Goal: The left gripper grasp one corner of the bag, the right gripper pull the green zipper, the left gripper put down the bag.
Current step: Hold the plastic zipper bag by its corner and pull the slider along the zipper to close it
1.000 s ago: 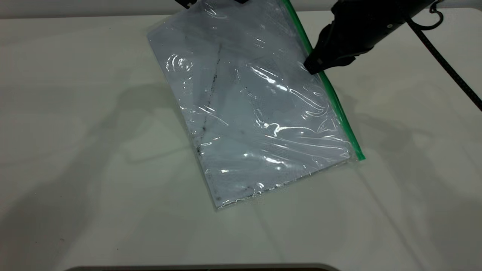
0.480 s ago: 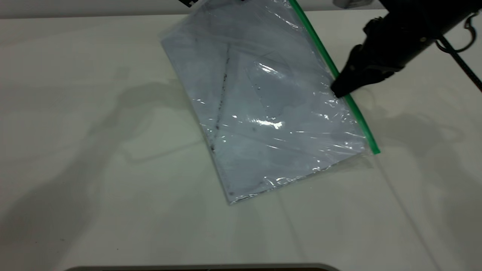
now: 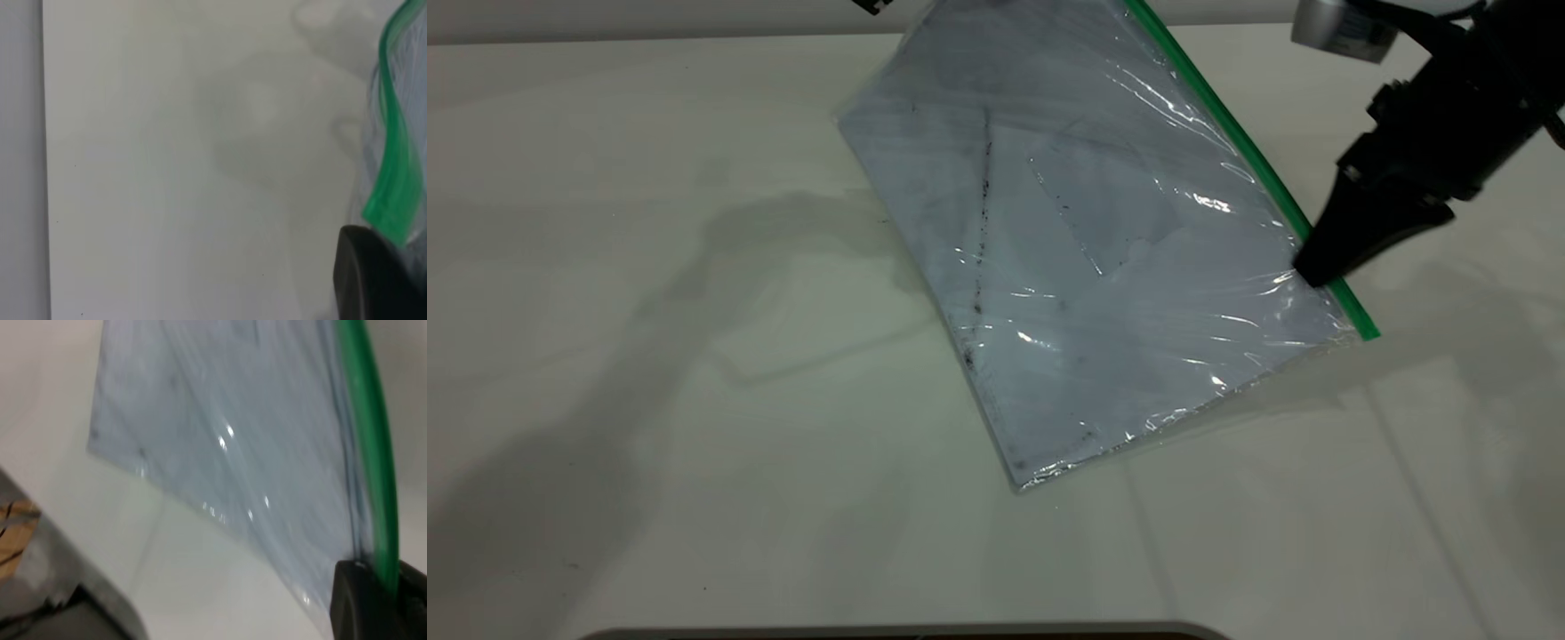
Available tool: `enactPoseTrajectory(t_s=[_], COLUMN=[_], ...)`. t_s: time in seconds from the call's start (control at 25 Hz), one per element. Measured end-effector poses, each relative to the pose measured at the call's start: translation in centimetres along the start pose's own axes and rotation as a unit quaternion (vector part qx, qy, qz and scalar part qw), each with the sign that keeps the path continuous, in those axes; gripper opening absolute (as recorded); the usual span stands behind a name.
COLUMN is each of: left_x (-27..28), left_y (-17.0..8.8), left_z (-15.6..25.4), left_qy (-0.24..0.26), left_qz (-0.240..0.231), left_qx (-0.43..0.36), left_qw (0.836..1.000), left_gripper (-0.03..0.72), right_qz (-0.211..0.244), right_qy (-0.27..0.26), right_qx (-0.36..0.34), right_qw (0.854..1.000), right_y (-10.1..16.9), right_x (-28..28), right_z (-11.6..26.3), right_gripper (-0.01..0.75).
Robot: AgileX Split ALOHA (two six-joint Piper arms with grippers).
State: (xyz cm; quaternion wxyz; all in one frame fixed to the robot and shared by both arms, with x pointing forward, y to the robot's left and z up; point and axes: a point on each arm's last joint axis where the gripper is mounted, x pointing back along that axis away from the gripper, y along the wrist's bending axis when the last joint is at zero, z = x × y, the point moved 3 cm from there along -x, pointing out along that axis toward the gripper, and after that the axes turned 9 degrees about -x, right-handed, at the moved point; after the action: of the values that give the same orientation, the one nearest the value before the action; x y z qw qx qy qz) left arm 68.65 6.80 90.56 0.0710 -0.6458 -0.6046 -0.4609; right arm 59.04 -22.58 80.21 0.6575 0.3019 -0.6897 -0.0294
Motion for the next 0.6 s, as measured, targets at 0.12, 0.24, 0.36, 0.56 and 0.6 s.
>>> enactPoseTrajectory(t_s=[0.12, 0.24, 0.36, 0.56, 0.6], left_x=[0.1, 0.3, 0.5, 0.6, 0.7], left_y=[0.0, 0.2, 0.3, 0.3, 0.3], left_z=[-0.1, -0.2, -0.3, -0.2, -0.1], left_qy=[0.0, 0.0, 0.001, 0.0, 0.001], left_qz=[-0.001, -0.003, -0.007, -0.005, -0.005], left_qx=[-0.001, -0.002, -0.003, -0.003, -0.002], left_qw=[1.0, 1.0, 1.0, 1.0, 1.0], left_gripper=[0.053, 0.053, 0.053, 0.053, 0.053], right_qz=[-0.004, -0.006, -0.008, -0.011, -0.009], right_qy=[0.028, 0.052, 0.072, 0.069, 0.068], right_qx=[-0.013, -0.03, -0.04, -0.049, -0.049], right_qw=[1.0, 0.998, 0.997, 0.996, 0.996], right_y=[-0.2, -0.4, -0.4, -0.3, -0.4], right_x=[0.2, 0.4, 0.5, 0.4, 0.4], right_z=[0.8, 1.5, 2.0, 1.9, 1.9], right_gripper=[0.062, 0.062, 0.064, 0.077, 0.086])
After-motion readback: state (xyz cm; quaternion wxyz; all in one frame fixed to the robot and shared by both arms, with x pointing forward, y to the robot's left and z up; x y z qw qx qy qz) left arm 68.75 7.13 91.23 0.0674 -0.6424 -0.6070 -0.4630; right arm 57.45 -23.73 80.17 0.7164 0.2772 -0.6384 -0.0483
